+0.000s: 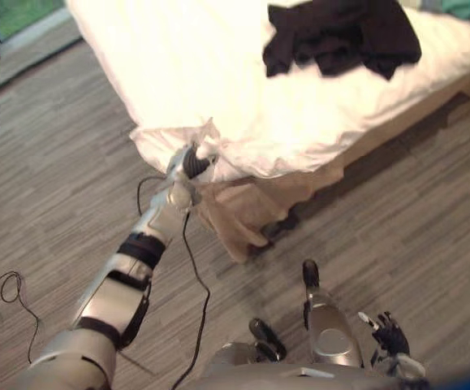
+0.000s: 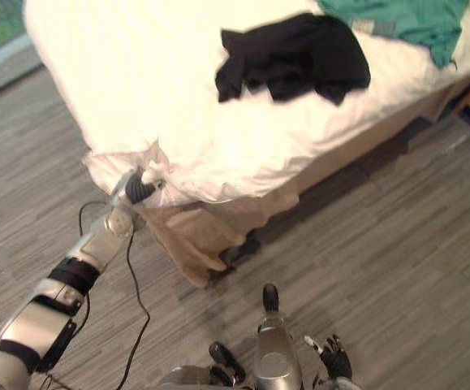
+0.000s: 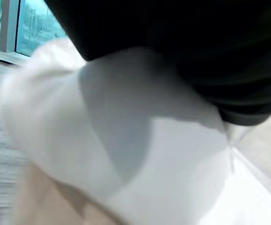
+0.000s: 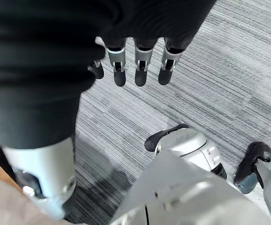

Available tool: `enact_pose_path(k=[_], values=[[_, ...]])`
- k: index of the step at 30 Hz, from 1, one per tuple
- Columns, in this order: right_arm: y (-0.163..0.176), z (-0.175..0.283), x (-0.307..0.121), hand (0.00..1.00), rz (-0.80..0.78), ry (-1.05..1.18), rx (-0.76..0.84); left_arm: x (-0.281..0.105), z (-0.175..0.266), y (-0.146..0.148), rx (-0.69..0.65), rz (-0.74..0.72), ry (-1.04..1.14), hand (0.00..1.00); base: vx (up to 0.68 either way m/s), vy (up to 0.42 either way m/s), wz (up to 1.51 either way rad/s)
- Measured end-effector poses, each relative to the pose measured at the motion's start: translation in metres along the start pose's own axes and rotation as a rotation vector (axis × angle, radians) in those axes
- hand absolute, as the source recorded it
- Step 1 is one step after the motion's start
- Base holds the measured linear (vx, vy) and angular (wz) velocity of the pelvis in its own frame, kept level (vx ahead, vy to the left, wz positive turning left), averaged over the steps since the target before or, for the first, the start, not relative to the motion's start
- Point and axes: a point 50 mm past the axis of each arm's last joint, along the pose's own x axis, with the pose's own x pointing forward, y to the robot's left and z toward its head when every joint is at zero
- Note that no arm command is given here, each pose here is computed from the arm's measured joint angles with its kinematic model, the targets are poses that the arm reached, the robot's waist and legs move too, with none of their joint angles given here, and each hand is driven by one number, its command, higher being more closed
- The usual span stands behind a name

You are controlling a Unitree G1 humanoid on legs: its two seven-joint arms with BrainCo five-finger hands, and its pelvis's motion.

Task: Tidy the bed and pick cloth on bed and put in laundry

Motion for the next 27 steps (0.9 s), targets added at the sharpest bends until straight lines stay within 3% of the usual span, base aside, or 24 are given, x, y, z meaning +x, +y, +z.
enact_pose_path(k=[1, 2, 9, 11, 15, 20, 21, 27], values=[[0.002, -0.002, 0.000, 0.00, -0.002, 0.018, 0.004, -0.006, -0.004, -0.002, -0.006, -0.022, -0.013, 1.00, -0.05, 0.052, 0.36], [0.003, -0.002, 0.000, 0.00, -0.003, 0.026, 0.007, -0.009, -0.006, -0.003, -0.015, -0.031, -0.020, 0.00, -0.07, 0.032, 0.26], [0.010, -0.008, 0.002, 0.00, 0.013, 0.147, -0.023, -0.047, -0.023, -0.027, -0.210, -0.185, -0.048, 0.00, -0.08, 0.003, 0.15], [0.011, -0.014, 0.002, 0.00, 0.019, 0.217, -0.017, -0.064, -0.037, -0.042, -0.318, -0.268, 0.010, 0.00, -0.05, -0.007, 0.16], [0.007, -0.023, -0.001, 0.00, 0.008, 0.305, -0.001, -0.101, -0.058, -0.078, -0.398, -0.401, 0.116, 0.00, 0.01, 0.004, 0.24], [0.005, -0.025, -0.001, 0.00, 0.000, 0.337, -0.005, -0.162, -0.082, -0.131, -0.527, -0.573, 0.339, 0.00, 0.03, 0.030, 0.19], [0.007, -0.025, -0.001, 0.00, 0.004, 0.338, -0.005, -0.183, -0.097, -0.149, -0.532, -0.618, 0.476, 0.00, 0.01, 0.022, 0.17], [0.013, -0.029, -0.001, 0.00, -0.014, 0.359, 0.064, -0.256, -0.145, -0.183, -0.529, -0.680, 0.923, 0.00, -0.01, 0.013, 0.02]])
